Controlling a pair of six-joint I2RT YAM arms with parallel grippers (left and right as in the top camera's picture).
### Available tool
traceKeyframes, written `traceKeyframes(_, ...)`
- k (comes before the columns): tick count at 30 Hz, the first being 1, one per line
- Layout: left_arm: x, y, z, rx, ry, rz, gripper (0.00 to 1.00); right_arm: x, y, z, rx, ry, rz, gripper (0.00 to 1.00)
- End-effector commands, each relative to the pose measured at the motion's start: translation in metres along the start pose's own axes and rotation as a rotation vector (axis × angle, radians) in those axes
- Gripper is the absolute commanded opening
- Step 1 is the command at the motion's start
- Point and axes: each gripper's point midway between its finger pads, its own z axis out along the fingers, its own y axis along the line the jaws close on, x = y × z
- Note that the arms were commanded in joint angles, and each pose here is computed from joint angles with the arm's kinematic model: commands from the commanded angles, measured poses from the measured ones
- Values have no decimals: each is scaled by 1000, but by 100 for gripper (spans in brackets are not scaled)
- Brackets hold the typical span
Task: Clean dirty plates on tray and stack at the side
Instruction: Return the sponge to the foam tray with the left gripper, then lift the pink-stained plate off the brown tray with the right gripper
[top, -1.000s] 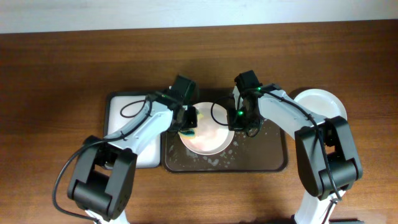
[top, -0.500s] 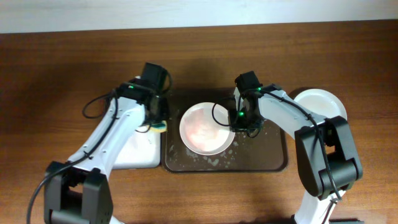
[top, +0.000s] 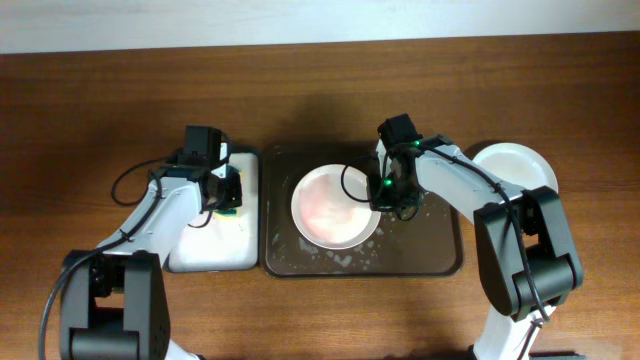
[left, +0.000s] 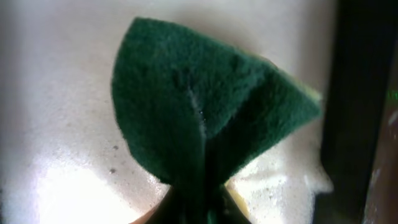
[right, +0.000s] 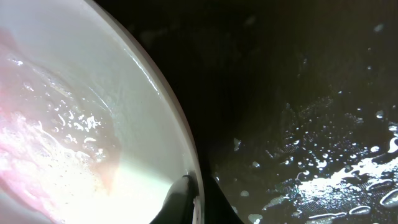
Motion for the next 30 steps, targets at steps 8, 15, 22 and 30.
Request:
traceKeyframes(8,-21,-5,-37,39,-90,-39,95,7,-7,9,33,28,4,8)
traceKeyframes(15,2,-1,-87,41,-76,-39,99,-5,-8,9,45,-25,-7,5)
traceKeyframes(22,14,0,-86,33,-27,-38,99,-12,0,-14,30,-80,-96,4)
traceKeyframes(30,14,0,-86,34,-27,-38,99,-31,-26,-111,278,-355,-101,4)
